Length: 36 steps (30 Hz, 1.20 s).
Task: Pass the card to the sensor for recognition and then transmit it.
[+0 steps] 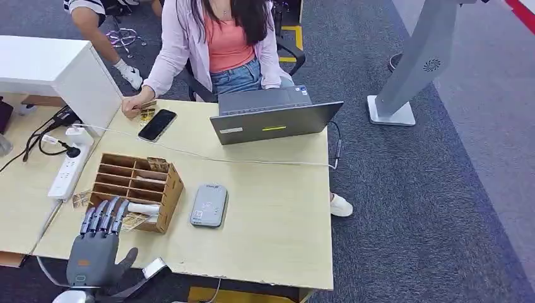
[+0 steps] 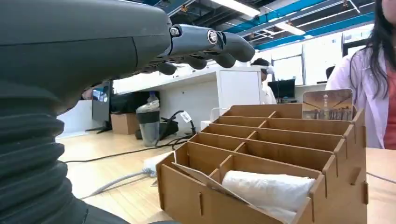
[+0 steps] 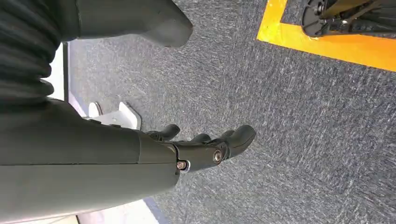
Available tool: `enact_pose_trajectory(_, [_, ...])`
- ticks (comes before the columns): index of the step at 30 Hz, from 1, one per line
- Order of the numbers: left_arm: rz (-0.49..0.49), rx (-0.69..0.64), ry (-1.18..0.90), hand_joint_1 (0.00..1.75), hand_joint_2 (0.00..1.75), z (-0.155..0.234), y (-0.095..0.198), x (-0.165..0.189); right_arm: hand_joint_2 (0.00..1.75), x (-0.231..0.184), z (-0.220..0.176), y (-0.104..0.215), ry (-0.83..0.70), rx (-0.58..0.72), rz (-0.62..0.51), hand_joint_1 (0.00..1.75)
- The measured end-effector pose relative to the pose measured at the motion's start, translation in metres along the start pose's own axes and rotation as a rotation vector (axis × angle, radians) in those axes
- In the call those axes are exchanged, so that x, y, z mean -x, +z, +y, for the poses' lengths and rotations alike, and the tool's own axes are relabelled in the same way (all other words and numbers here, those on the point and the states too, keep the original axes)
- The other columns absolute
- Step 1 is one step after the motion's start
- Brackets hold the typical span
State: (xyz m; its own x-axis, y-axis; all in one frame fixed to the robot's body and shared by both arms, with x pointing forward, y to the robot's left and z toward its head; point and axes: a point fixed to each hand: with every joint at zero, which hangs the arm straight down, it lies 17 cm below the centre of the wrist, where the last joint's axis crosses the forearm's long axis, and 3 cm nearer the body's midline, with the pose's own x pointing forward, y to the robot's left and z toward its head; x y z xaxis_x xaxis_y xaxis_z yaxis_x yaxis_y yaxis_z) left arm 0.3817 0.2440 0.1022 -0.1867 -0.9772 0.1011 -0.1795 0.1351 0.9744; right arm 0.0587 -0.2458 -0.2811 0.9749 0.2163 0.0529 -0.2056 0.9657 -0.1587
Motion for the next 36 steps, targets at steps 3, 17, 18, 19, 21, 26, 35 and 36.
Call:
enact_pose_trajectory(3, [0.01,0.0,-0.004,0.0,1.75,0.0,-0.004,0.005,1.75,0.0,0.0,0.0,0.007,-0.002,-0.001,0.0])
enact_pose_trajectory(17, [0.061,0.025,-0.022,0.0,1.75,-0.005,-0.031,0.032,1.75,0.0,0.002,0.0,0.024,-0.013,0.002,0.0])
enact_pose_trajectory(18, [0.062,0.03,-0.023,0.0,1.75,-0.006,-0.032,0.033,1.75,0.0,0.002,0.0,0.025,-0.013,0.0,0.0])
enact_pose_trajectory(19, [0.063,0.035,-0.024,0.0,1.75,-0.008,-0.033,0.034,1.75,0.0,0.002,0.0,0.026,-0.012,-0.001,0.0])
enact_pose_trajectory(21, [0.065,0.042,-0.028,0.0,1.75,-0.01,-0.034,0.035,1.75,0.0,0.002,0.0,0.028,-0.012,-0.001,0.0])
enact_pose_trajectory(26, [0.074,0.055,-0.034,0.0,1.75,-0.014,-0.037,0.04,1.75,0.0,0.004,0.001,0.031,-0.015,-0.002,0.0])
enact_pose_trajectory(35, [0.082,0.084,-0.04,1.75,1.75,-0.024,-0.037,0.045,1.75,-0.001,0.006,0.001,0.036,-0.018,-0.003,0.0])
enact_pose_trajectory(36, [0.083,0.087,-0.04,1.75,1.75,-0.025,-0.036,0.045,1.75,-0.001,0.006,0.001,0.036,-0.018,-0.003,0.0])
